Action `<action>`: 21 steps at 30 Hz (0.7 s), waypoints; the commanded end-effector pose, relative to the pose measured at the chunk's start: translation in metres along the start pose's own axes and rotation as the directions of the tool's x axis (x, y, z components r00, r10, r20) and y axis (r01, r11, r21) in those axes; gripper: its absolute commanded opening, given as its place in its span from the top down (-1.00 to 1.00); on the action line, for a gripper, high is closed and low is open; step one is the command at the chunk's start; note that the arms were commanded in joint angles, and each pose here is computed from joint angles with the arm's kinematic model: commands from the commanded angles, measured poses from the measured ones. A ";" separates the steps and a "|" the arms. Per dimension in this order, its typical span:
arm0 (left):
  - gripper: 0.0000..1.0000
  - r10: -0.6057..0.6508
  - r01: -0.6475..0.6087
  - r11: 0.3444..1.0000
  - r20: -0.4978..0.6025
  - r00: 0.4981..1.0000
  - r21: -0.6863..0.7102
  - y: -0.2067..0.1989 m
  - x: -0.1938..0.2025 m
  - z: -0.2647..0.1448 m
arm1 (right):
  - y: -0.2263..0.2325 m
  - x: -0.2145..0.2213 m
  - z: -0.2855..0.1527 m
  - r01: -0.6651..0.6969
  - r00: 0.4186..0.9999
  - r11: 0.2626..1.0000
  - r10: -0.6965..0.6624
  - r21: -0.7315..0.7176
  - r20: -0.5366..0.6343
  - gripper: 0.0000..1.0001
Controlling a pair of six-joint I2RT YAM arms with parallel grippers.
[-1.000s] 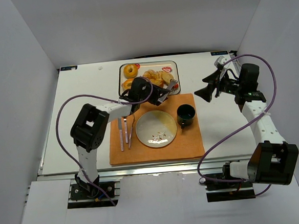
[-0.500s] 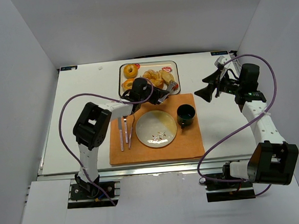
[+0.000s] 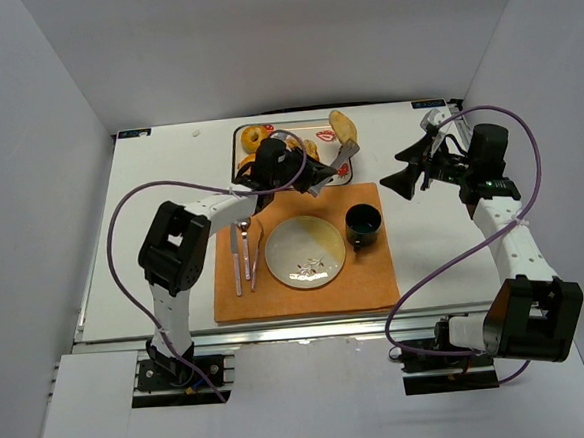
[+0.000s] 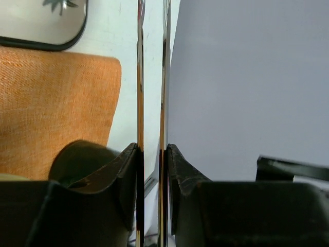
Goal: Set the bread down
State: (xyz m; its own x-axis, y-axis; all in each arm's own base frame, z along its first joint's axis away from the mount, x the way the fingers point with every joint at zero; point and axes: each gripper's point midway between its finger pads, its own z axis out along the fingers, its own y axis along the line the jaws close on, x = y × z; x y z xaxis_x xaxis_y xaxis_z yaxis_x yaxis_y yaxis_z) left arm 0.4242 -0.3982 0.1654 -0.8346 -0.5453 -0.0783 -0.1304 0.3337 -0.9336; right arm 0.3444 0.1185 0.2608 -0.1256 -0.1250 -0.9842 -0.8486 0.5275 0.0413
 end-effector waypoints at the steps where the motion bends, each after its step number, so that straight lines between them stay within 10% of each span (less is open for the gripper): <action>1: 1.00 0.211 -0.204 0.972 -0.051 0.976 0.113 -0.052 0.012 -0.035 | 0.003 -0.018 -0.004 0.051 0.998 0.999 -0.051 -0.010 0.038 -0.79; 11: 1.00 0.426 -0.427 0.904 -0.103 0.899 0.014 -0.016 0.068 -0.179 | 0.004 -0.018 -0.007 0.064 0.998 0.998 -0.063 -0.006 0.028 -0.79; 21: 1.00 0.232 -0.238 0.971 -0.153 0.961 -0.019 0.066 0.127 -0.256 | 0.008 -0.015 -0.005 0.045 0.999 0.998 -0.044 -0.040 0.024 -0.79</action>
State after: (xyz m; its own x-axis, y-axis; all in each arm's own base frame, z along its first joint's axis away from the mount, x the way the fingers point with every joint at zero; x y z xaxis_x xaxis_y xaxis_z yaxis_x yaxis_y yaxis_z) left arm 0.1869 -0.2551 0.2077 -0.8849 -0.3338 -0.3248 0.1517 0.4528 -0.8786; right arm 0.3399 0.1188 0.2606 -0.1294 -0.1232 -0.9839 -0.8566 0.5137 0.0483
